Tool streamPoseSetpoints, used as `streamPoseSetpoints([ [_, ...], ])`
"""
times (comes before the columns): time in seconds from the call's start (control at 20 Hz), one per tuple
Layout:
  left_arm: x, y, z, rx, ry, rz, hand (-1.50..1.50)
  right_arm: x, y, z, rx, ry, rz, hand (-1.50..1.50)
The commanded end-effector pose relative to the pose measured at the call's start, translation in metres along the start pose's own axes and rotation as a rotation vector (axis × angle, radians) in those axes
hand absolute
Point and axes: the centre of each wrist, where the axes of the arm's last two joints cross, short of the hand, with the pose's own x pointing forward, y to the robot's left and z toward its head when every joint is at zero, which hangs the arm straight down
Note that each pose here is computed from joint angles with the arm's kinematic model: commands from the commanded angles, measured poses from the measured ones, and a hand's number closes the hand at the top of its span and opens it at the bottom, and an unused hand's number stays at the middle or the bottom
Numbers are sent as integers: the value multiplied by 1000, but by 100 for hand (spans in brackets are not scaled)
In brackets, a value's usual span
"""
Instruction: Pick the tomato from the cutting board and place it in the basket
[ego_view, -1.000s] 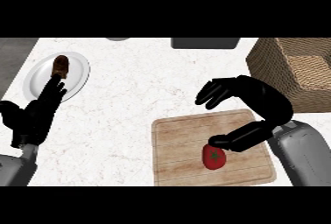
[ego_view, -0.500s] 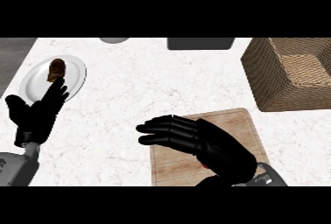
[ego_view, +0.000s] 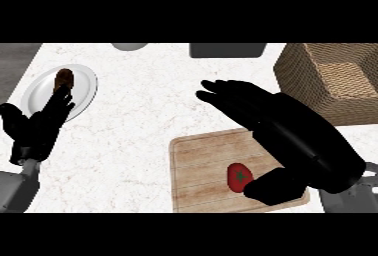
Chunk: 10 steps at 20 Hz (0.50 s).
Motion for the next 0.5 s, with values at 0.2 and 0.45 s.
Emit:
streamPoseSetpoints([
  [0.2,1,3,2,-14,8,5,0,-6,-59,0,276,176,91,-150],
  [0.45,-8,-7,2,-21,12,25,0,-24,-94,18,366,161,46,-150],
])
